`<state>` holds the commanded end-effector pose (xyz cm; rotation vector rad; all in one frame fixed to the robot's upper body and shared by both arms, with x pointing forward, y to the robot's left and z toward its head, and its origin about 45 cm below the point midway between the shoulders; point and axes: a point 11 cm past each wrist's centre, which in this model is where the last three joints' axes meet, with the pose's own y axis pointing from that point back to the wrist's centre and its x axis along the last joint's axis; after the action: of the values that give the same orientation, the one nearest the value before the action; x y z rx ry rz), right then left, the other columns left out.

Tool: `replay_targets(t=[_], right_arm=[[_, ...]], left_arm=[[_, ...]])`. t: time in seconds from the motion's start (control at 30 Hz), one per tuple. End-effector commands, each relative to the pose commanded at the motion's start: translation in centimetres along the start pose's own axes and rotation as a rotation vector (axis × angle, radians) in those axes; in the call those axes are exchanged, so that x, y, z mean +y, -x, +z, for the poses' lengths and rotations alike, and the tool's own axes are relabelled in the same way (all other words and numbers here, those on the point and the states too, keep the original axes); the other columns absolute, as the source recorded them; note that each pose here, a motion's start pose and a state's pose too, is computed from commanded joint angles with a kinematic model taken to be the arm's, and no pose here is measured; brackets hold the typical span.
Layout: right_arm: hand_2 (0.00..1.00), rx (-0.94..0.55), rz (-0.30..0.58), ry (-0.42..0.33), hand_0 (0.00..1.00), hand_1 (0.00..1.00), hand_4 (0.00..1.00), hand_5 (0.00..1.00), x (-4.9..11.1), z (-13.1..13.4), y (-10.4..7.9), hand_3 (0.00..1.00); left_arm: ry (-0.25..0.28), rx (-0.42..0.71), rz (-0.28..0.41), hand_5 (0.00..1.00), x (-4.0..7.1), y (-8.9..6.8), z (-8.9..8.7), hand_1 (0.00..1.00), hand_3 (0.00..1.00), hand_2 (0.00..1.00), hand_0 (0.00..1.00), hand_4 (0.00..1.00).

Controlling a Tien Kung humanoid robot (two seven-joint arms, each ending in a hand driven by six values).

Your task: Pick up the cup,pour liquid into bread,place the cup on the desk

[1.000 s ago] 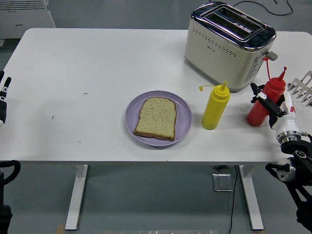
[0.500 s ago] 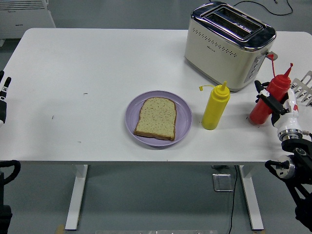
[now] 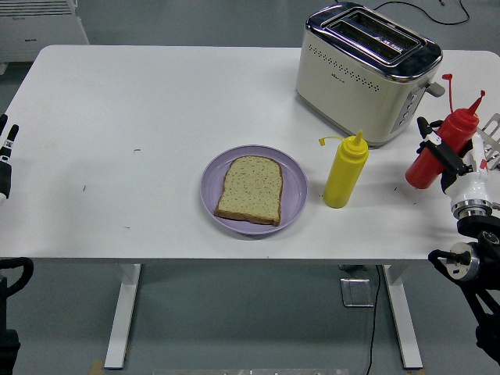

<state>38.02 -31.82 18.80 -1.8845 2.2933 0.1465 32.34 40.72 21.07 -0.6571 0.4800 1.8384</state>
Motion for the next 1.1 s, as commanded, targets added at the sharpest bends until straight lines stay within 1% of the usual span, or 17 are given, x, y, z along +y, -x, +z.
replay_targets(t=[0.13, 0.17, 0.27, 0.33, 0.43, 0.57, 0.63, 0.77, 0.8, 0.93, 0.97, 1.0, 1.07, 1.1], right_arm=[[0.185, 0.005, -0.008, -0.039, 0.002, 0.004, 0.802, 0.147, -0.3, -1.6, 0.1, 0.303], [0.187, 0.023, -0.012, -0.061, 0.002, 0.004, 0.794, 0.128, -0.4, -2.4, 0.1, 0.304], [0.187, 0.083, -0.025, -0.112, 0.002, 0.004, 0.794, 0.128, -0.6, -4.1, 0.4, 0.304], [0.187, 0.154, -0.037, -0.166, 0.002, 0.004, 0.794, 0.128, -0.8, -5.9, 0.9, 0.304], [0.187, 0.246, -0.049, -0.225, 0.002, 0.004, 0.796, 0.129, -0.8, -7.5, 1.6, 0.306], [0.188, 0.422, -0.068, -0.333, 0.002, 0.004, 0.794, 0.130, -1.1, -10.6, 3.7, 0.309], [0.188, 0.500, -0.076, -0.378, 0.002, 0.004, 0.794, 0.130, -1.0, -11.3, 4.4, 0.309], [0.191, 0.668, -0.108, -0.470, 0.002, 0.004, 0.792, 0.126, -1.1, -13.3, 6.9, 0.311], [0.191, 0.721, -0.121, -0.490, 0.002, 0.004, 0.792, 0.126, -1.2, -13.6, 7.8, 0.311], [0.191, 0.888, -0.171, -0.533, 0.002, 0.004, 0.792, 0.126, -1.6, -14.1, 10.3, 0.311], [0.206, 0.939, -0.191, -0.538, 0.002, 0.037, 0.787, 0.120, -1.8, -14.1, 11.2, 0.318], [0.206, 0.992, -0.203, -0.562, 0.002, 0.037, 0.787, 0.120, -1.8, -14.2, 11.9, 0.318], [0.206, 1.093, -0.240, -0.581, 0.002, 0.037, 0.787, 0.120, -2.1, -14.2, 13.5, 0.318], [0.206, 1.153, -0.268, -0.601, 0.002, 0.037, 0.787, 0.120, -2.1, -14.2, 14.5, 0.318]], left_arm=[[0.000, 0.000, 0.000, 0.998, 0.0, 0.0, 0.0, 0.849, 0.751, 0.866, 0.834, 0.671], [0.000, -0.001, -0.001, 0.998, 0.0, 0.0, 0.0, 0.848, 0.751, 0.866, 0.835, 0.671], [-0.001, -0.001, 0.000, 0.998, 0.0, 0.0, 0.0, 0.848, 0.751, 0.866, 0.835, 0.671], [-0.001, -0.001, 0.001, 0.998, 0.1, -0.1, 0.0, 0.848, 0.751, 0.866, 0.835, 0.671], [-0.002, -0.002, 0.001, 0.998, 0.1, -0.1, -0.1, 0.849, 0.751, 0.866, 0.834, 0.669], [-0.004, -0.001, 0.002, 0.998, 0.1, -0.1, -0.1, 0.849, 0.750, 0.866, 0.835, 0.668], [-0.003, -0.002, 0.002, 0.998, 0.1, -0.1, -0.1, 0.849, 0.750, 0.866, 0.835, 0.668], [-0.002, -0.002, 0.005, 0.998, 0.2, -0.3, -0.1, 0.849, 0.750, 0.866, 0.835, 0.666], [-0.002, -0.002, 0.005, 0.998, 0.2, -0.3, -0.1, 0.849, 0.750, 0.866, 0.835, 0.666], [0.001, 0.000, 0.006, 0.998, 0.1, -0.3, 0.0, 0.849, 0.750, 0.866, 0.835, 0.666], [0.002, 0.000, 0.006, 0.998, 0.1, -0.2, 0.1, 0.849, 0.749, 0.866, 0.836, 0.666], [0.003, 0.001, 0.005, 0.998, 0.1, -0.2, 0.1, 0.849, 0.749, 0.866, 0.836, 0.666], [0.005, 0.002, 0.005, 0.998, 0.1, -0.2, 0.2, 0.849, 0.749, 0.866, 0.836, 0.666], [0.006, 0.003, 0.006, 0.998, 0.1, -0.2, 0.2, 0.849, 0.749, 0.866, 0.836, 0.666]])
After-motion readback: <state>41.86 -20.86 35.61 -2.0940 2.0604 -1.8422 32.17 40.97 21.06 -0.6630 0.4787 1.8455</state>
